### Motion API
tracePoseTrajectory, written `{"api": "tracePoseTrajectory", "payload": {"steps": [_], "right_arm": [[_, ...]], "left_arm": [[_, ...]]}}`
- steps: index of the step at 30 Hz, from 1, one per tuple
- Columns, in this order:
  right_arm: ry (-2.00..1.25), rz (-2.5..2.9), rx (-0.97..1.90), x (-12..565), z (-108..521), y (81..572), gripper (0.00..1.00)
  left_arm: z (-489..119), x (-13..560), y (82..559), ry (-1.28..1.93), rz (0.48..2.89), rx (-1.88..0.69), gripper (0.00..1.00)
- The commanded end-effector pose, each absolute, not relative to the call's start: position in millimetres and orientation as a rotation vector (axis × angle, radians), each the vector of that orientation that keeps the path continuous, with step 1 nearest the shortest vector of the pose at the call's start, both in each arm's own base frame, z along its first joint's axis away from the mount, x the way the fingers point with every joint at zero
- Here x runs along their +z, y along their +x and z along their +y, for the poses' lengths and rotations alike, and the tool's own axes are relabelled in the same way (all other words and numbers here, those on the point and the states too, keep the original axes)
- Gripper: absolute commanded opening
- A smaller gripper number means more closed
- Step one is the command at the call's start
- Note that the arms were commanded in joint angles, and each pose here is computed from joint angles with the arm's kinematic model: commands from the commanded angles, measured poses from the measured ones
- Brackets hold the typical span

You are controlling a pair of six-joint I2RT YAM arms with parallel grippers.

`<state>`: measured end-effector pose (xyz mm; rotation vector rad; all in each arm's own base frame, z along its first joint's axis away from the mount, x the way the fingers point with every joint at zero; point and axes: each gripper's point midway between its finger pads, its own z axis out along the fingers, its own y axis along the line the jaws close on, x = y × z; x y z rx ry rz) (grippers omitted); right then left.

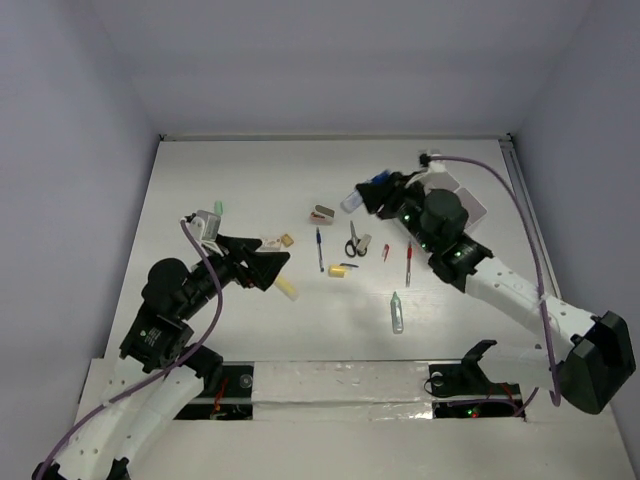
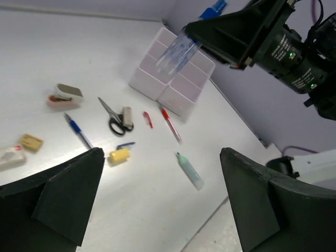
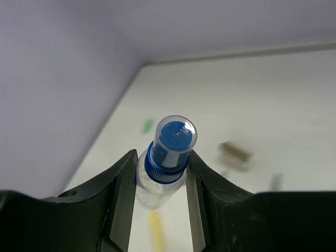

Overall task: Sort the stationery into containers
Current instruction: Place the stationery in the storage box.

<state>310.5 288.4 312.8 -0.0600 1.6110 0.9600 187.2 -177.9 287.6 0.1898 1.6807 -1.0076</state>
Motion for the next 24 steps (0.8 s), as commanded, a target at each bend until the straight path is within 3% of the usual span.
{"api": "tracePoseTrajectory", "payload": {"steps": [1,5,9,15,24], "right_arm": [[0.158,1.544,0.553,338,193,361,0.03],[0.289,1.533,0.172,336,108,406,0.03],[0.328,1.539,-0.035,332,64,435,0.03],[0.283,1.596,-0.196,313,46,475,0.03],[0.224,1.622,-0.326,293,34,493,0.04]], "left_arm": [[-156,291,193,0.209,1.686,-0.820,0.93],[-153,289,193,0.198,1.669,-0.814,0.94],[-153,289,193,0.198,1.662,-0.813,0.99],[-153,291,188,0.206,1.644,-0.831,0.99],[-153,294,185,0.214,1.623,-0.836,0.99]]}}
